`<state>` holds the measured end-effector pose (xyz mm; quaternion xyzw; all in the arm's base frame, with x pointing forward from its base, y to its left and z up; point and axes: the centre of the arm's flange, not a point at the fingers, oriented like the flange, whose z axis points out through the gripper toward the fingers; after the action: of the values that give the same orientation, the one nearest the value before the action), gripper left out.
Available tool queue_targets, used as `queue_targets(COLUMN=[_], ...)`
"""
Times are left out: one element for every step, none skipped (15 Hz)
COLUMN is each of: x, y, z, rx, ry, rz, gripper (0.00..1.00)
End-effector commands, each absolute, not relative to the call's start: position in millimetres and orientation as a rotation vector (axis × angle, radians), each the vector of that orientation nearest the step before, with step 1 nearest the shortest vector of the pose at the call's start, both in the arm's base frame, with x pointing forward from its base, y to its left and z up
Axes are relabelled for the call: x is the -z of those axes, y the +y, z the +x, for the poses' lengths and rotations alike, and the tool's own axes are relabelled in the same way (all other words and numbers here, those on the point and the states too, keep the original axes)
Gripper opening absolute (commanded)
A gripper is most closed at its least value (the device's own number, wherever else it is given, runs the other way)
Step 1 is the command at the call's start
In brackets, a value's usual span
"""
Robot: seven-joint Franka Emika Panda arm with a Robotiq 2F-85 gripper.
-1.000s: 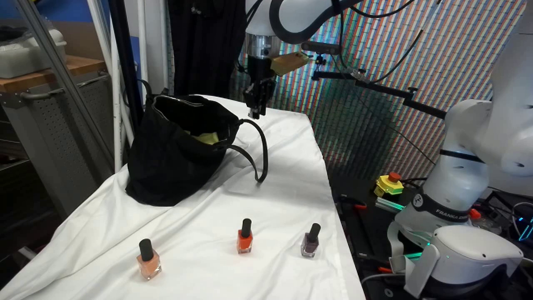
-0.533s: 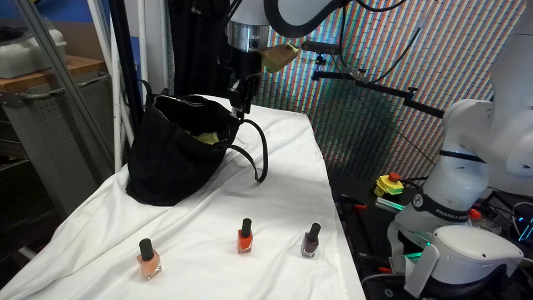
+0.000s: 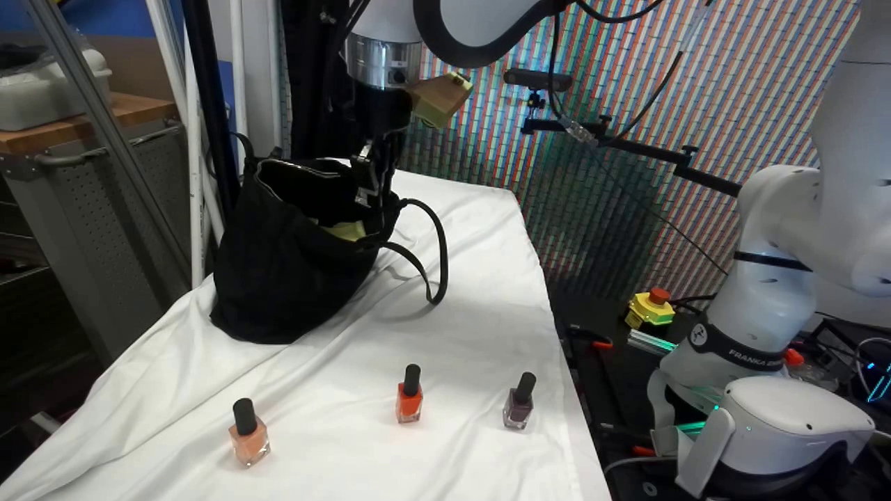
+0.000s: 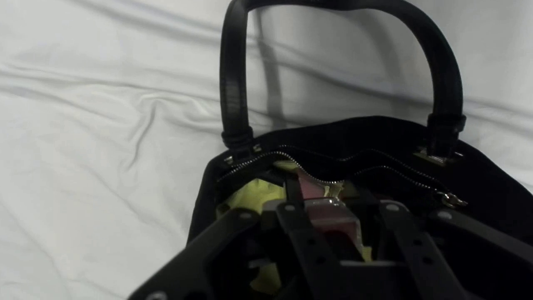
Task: Put all the nail polish bottles into the bag
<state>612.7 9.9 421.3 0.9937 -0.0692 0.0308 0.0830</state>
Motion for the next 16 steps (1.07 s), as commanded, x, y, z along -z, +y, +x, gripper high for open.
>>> queue_targets(x=[-425,-423,-422,-422,-422,-423,-426,-429,-433,-435,-436,-437,-440,-441,-444,-446], y=[14,13,13,12,12,13,14,15,17,20,24,27,31,37,43,49], z=[642,645,648,650,651,651,649,646,640,634,629,624,620,615,610,605], rx=[-0.128,-0.133,-0.131,-0.13,-0.133,-0.126,-0.125,-0.121,-0.113,-0.121,-0.128,-0.127,-0.117,-0.117,-0.108,-0.097], ry=[-0.145,-0.139,-0.135,-0.135,-0.135,-0.132,-0.147,-0.154,-0.162,-0.173,-0.174,-0.174,-0.168,-0.177,-0.186,-0.194], rz=[2.95,2.948,2.947,2.948,2.947,2.951,2.953,2.954,2.957,2.958,2.955,2.954,2.962,2.965,2.965,2.97], gripper=[0.66,0.71,0.77,0.85,0.91,0.97,0.99,1.0,1.0,1.0,1.0,1.0,1.0,1.0,1.0,1.0])
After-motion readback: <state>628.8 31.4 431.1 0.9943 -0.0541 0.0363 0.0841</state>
